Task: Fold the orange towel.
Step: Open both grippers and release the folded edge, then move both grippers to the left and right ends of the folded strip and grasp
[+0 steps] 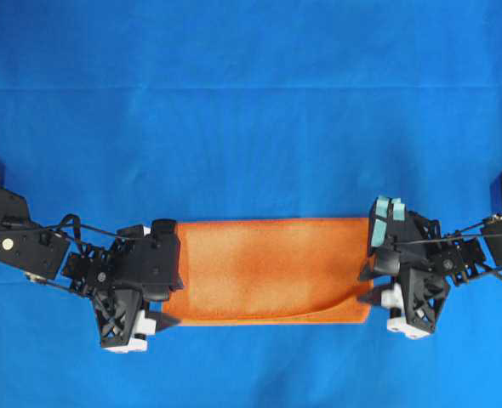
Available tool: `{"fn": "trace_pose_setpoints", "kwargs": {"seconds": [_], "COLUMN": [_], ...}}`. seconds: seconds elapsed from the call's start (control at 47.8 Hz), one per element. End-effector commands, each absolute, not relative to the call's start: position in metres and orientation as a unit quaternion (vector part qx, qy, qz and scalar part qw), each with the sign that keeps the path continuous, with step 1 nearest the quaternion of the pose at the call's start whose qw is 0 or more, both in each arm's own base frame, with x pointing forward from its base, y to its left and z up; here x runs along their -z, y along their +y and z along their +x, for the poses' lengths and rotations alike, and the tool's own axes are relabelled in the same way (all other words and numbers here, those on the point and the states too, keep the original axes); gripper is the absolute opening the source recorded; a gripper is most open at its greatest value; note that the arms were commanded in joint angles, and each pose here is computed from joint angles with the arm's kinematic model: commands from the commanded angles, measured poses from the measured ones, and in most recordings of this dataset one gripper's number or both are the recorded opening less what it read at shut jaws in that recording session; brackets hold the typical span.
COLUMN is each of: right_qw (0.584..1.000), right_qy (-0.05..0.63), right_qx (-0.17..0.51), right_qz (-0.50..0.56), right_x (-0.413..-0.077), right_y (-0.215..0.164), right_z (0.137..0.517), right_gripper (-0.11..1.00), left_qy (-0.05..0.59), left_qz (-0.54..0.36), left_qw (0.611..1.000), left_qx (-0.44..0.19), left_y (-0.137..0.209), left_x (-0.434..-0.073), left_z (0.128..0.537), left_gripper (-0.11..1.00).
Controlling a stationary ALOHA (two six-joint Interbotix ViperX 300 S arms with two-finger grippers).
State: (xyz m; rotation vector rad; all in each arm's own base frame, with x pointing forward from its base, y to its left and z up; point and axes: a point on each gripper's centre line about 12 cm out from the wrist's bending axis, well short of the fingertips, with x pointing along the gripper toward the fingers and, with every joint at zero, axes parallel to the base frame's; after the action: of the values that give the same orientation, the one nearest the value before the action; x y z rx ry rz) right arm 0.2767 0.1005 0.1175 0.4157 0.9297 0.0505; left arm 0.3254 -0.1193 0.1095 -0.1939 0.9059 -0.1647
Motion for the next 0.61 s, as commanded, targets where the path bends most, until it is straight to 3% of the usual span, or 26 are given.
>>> {"fn": "trace_pose_setpoints", "kwargs": {"seconds": [0.0, 0.23, 0.586], "right_qw": [0.884, 0.901, 0.891], "right_qy": [0.424, 0.402, 0.424], "right_qx": [-0.039, -0.025, 0.072], "right_qz": [0.193, 0.16, 0.15], "right_x": [-0.132, -0.152, -0.144], "right_y": [0.104, 0.077, 0.012], "right_z": [0.284, 0.287, 0.287], "right_gripper": [0.64, 0.61, 0.61], "left_qy": [0.413, 0.408, 0.407], "left_qz": [-0.096, -0.093, -0.087], "left_qw": [0.902, 0.906, 0.909], "left_qx": [0.086, 0.053, -0.003], "left_y": [-0.12, -0.084, -0.031], "left_x": [-0.128, -0.139, -0.136], "left_z": [0.331, 0.326, 0.326], "left_gripper": [0.68, 0.69, 0.69]}}
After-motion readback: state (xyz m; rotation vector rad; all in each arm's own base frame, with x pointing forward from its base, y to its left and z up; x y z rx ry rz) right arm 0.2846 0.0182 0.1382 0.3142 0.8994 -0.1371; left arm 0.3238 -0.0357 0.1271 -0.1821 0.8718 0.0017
